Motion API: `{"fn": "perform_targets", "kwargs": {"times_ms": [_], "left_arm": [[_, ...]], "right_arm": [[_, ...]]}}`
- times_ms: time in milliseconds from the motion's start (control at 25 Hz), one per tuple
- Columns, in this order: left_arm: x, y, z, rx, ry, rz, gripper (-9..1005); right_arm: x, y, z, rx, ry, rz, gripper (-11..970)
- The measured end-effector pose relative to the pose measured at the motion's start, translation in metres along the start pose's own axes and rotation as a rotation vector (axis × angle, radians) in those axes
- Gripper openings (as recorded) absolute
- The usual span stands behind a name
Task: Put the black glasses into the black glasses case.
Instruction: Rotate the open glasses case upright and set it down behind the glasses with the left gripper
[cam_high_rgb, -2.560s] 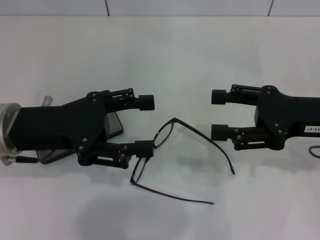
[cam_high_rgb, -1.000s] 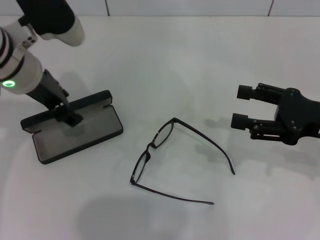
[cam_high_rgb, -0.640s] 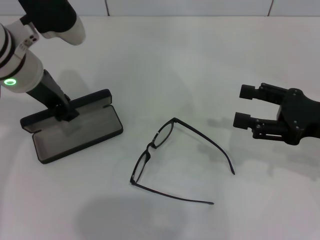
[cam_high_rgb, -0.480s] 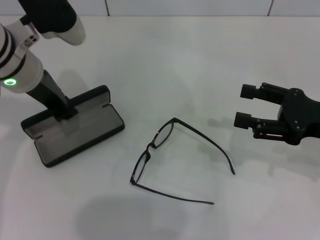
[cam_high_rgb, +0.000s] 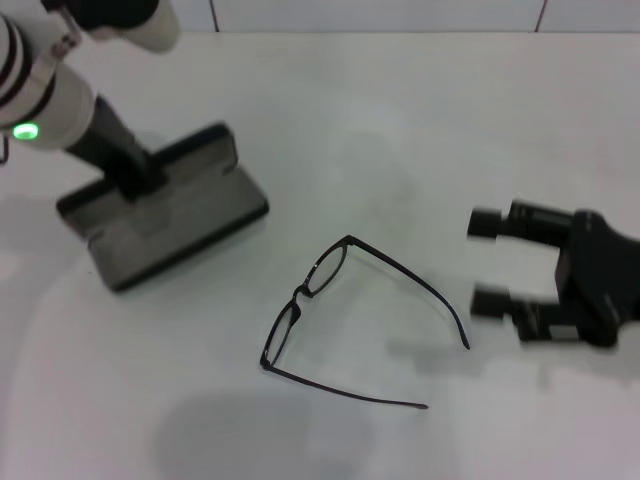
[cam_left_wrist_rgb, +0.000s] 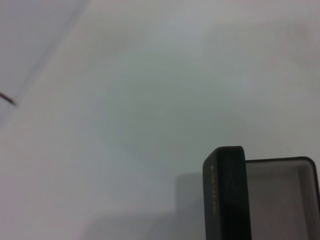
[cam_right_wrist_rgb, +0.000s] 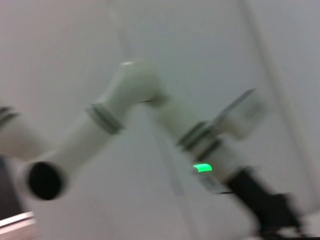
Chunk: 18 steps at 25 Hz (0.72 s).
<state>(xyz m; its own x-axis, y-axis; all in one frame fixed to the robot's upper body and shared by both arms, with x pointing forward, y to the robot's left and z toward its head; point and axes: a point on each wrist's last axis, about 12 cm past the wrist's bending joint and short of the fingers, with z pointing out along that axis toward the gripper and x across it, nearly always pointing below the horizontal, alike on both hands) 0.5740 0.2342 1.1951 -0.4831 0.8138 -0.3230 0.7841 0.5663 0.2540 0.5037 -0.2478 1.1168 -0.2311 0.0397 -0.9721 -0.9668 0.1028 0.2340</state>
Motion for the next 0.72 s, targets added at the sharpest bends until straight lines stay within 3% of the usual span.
{"fn": "perform_targets", "kwargs": {"times_ms": [120,280,480,720], "left_arm": [[-0.013,0.001,-0.009,-0.059,-0.060,0.041,208],[-0.044,-0.013,-0.007,-0.114,-0.143,0.176,207],[-0.085,-0.041,0.015,-0.139,-0.205,0.402,207],[-0.101,-0.049,0.042,-0.101,-0.169,0.518,206]], "right_arm": [[-0.004,0.011,0.004,-0.133,0.002,-0.028,822],[-0.005,0.019,0.012,-0.239,0.014,-0.027,821],[-0.001,0.022,0.017,-0.267,0.018,-0.004,821],[0.008,0.025,0.015,-0.263,0.002,0.042,821]]}}
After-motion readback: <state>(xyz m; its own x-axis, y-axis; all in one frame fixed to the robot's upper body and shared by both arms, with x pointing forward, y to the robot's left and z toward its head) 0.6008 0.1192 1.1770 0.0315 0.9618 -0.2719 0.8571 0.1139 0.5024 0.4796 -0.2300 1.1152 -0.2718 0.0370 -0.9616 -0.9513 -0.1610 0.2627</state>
